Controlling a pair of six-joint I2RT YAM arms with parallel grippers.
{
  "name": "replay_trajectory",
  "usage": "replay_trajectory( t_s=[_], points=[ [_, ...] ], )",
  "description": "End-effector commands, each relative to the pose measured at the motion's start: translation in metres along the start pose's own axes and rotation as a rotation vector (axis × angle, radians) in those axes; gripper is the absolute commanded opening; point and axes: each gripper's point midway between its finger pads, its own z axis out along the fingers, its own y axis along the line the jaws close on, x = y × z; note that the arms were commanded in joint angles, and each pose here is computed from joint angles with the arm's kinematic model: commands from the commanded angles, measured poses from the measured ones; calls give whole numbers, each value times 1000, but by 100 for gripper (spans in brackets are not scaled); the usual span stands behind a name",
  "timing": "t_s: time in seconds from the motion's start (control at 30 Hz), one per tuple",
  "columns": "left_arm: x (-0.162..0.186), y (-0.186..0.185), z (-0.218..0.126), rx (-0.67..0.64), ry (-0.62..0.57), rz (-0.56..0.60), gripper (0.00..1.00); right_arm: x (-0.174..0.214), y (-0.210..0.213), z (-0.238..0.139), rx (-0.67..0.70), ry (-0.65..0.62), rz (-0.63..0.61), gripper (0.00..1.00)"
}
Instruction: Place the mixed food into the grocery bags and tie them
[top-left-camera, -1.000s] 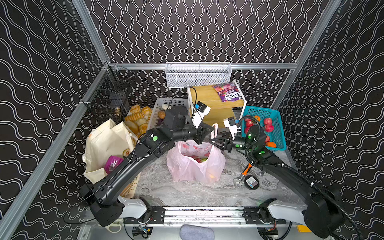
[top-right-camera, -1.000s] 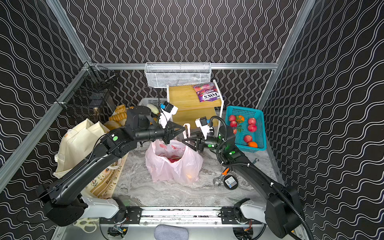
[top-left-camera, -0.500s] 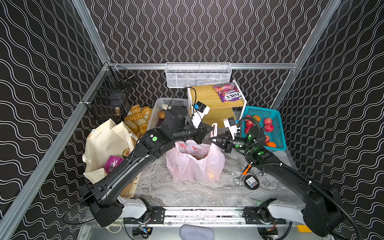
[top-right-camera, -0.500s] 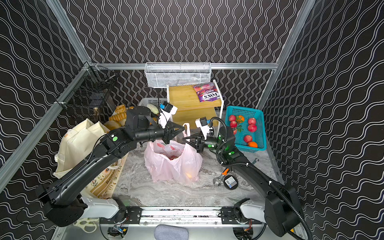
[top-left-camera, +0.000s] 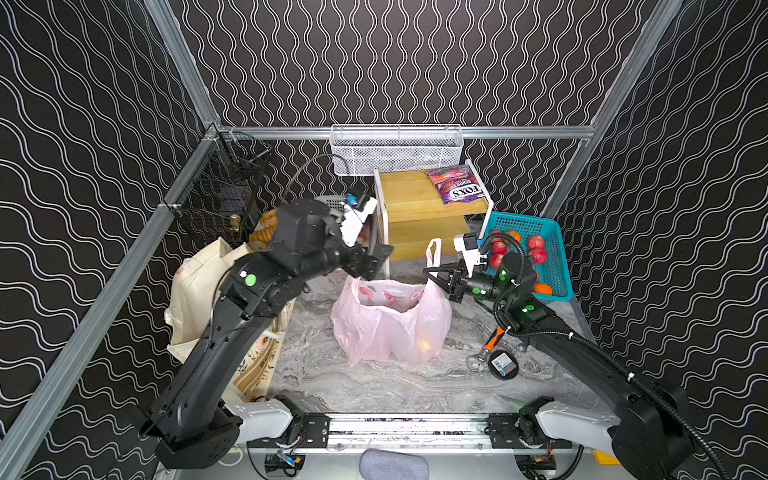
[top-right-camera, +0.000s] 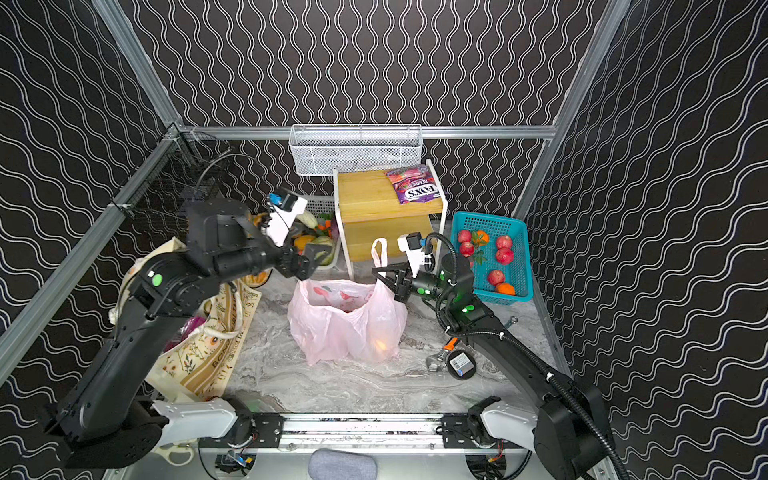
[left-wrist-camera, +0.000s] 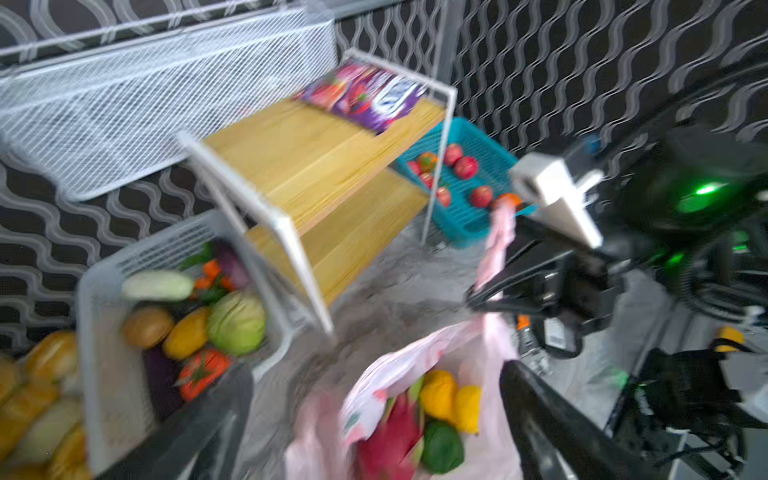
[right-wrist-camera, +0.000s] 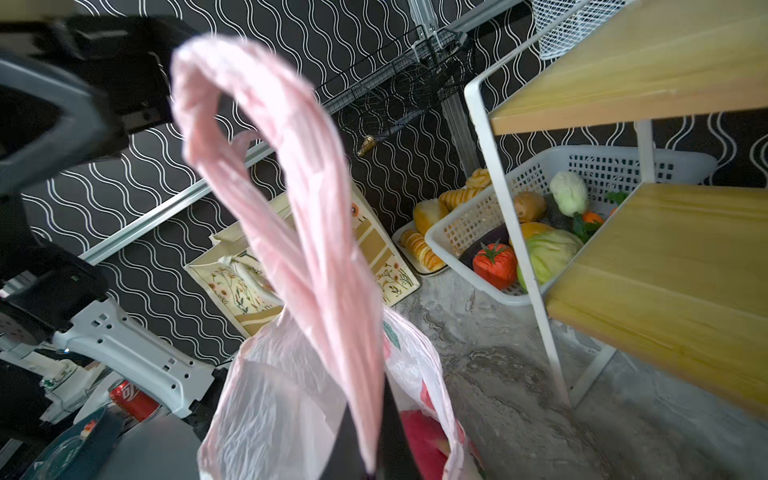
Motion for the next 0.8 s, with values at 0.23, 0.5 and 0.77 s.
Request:
replay_trajectory(
  t_s=[0.23, 0.5, 0.77],
  points=[
    [59, -5, 5, 347, 54, -65, 99, -8, -16, -1, 74, -6, -7, 0],
    [95, 14, 36, 276, 73, -19, 99, -13, -21, -6, 75, -12, -16, 0],
    [104, 11, 58, 351, -68, 92, 88, -16, -25, -9, 82, 12, -20, 0]
  ],
)
